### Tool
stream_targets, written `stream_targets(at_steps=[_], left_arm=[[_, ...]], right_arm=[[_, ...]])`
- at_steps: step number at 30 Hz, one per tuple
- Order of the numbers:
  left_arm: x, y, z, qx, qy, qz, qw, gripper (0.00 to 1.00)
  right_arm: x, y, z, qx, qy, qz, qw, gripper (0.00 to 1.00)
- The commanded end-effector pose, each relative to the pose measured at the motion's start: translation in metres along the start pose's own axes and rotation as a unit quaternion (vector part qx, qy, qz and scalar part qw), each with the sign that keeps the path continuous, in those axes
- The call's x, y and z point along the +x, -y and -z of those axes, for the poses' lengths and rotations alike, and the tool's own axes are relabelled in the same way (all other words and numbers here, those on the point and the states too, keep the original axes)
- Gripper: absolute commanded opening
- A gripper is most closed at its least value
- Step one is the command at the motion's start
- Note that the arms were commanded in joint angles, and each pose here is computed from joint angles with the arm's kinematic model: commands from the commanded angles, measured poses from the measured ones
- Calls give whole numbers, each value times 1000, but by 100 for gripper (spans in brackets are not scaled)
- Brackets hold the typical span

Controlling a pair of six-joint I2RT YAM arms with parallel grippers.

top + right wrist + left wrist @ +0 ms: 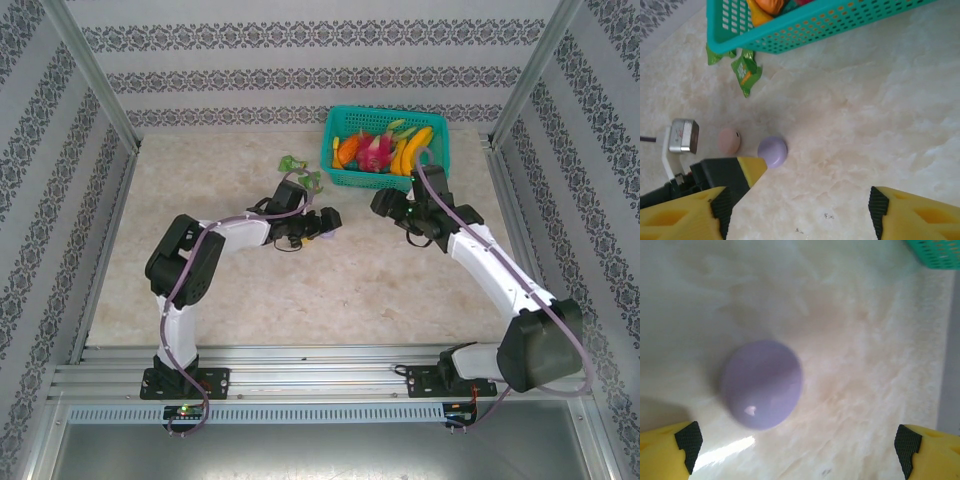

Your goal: Insert the wireless bluetooth earbuds into the charging case

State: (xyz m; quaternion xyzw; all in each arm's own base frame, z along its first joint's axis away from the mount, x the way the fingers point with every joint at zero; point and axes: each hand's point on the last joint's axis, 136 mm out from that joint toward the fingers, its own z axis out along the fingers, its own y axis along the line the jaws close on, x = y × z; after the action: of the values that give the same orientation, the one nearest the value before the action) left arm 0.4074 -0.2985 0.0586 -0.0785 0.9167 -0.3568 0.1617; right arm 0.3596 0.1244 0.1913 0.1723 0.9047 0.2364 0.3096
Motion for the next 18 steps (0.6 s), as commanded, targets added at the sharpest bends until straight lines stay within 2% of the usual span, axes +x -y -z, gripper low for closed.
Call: stream_targets(at_steps=[1,2,3,6,8,11,14,15,16,18], left_arm=[[-6,2,42,-54,12,-36,998,100],[-8,4,53,-61,18,-44,997,100],[-10,8,66,-66,27,-56,996,100],[-21,13,109,-96,77,-109,986,100],[-30,13,139,-120,124,-157,972,100],[-42,9,188,-158,225,-241,931,100],[-42,-5,231,-200,325,-335,861,100],[-41,-11,241,-210,346,-352,844,100],[-38,-20,248,-218,360,-367,829,100],[-36,-42,258,-242,374,-371,815,100]], right_arm=[[-1,14,15,16,15,-5,1000,87],[-3,17,18,19,20,-4,1000,96],[-5,21,22,24,28,-2,999,97],[-15,38,31,61,58,17,996,97],[-22,50,35,94,83,38,991,98],[-34,77,36,154,140,74,975,98],[-44,102,35,203,201,113,952,98],[-45,107,33,213,211,126,945,98],[-46,113,32,225,223,139,938,98],[-46,124,29,240,235,154,929,98]])
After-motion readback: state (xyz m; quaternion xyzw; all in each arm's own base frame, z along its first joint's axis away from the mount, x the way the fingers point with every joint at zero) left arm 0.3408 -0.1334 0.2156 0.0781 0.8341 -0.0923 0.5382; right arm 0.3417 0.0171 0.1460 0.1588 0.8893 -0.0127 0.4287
